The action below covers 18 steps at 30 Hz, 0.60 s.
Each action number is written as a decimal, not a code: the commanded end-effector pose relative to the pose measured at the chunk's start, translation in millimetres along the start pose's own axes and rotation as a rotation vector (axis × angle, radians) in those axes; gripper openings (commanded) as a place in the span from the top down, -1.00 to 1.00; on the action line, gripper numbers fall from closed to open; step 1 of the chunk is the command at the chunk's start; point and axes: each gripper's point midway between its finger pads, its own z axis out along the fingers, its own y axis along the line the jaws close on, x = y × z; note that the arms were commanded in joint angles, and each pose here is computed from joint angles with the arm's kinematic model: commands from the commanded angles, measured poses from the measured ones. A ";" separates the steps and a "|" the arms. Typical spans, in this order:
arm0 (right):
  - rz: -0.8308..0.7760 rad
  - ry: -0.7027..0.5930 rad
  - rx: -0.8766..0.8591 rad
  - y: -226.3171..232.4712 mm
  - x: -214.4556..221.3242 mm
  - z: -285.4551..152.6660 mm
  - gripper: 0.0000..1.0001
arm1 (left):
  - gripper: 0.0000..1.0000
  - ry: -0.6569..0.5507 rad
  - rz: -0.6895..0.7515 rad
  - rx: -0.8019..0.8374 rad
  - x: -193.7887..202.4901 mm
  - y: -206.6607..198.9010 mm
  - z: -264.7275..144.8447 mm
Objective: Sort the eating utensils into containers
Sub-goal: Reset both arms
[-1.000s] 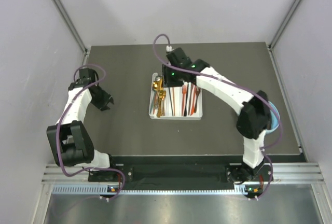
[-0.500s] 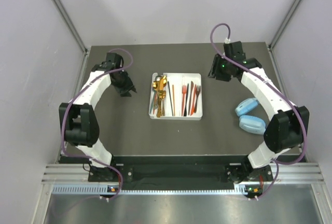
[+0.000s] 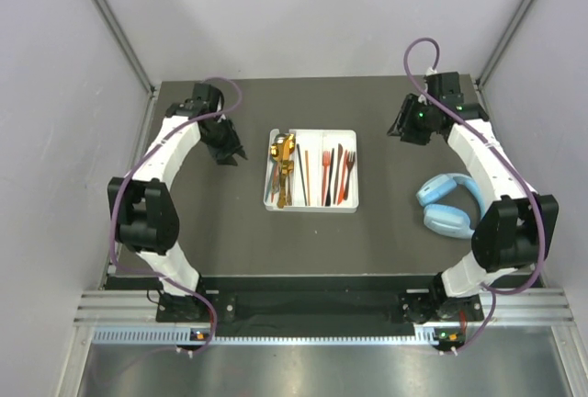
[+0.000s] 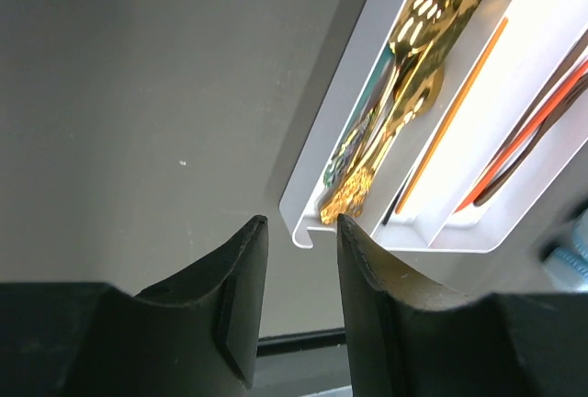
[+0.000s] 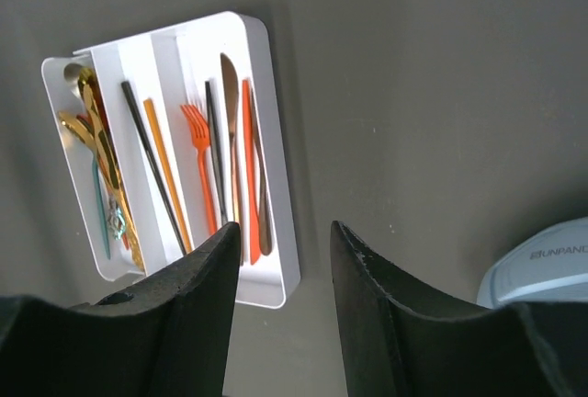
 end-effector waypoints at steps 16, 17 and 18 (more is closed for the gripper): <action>-0.054 0.129 -0.087 -1.4 37.1 -6.3 0.07 | 0.13 0.102 0.239 0.044 41.7 -61.4 44.3; -0.055 0.133 -0.092 -0.4 38.4 -6.8 0.07 | 0.14 0.107 0.237 0.043 42.2 -61.7 48.0; -0.053 0.138 -0.092 -1.0 39.4 -6.4 0.07 | 0.14 0.114 0.234 0.039 41.8 -61.0 52.1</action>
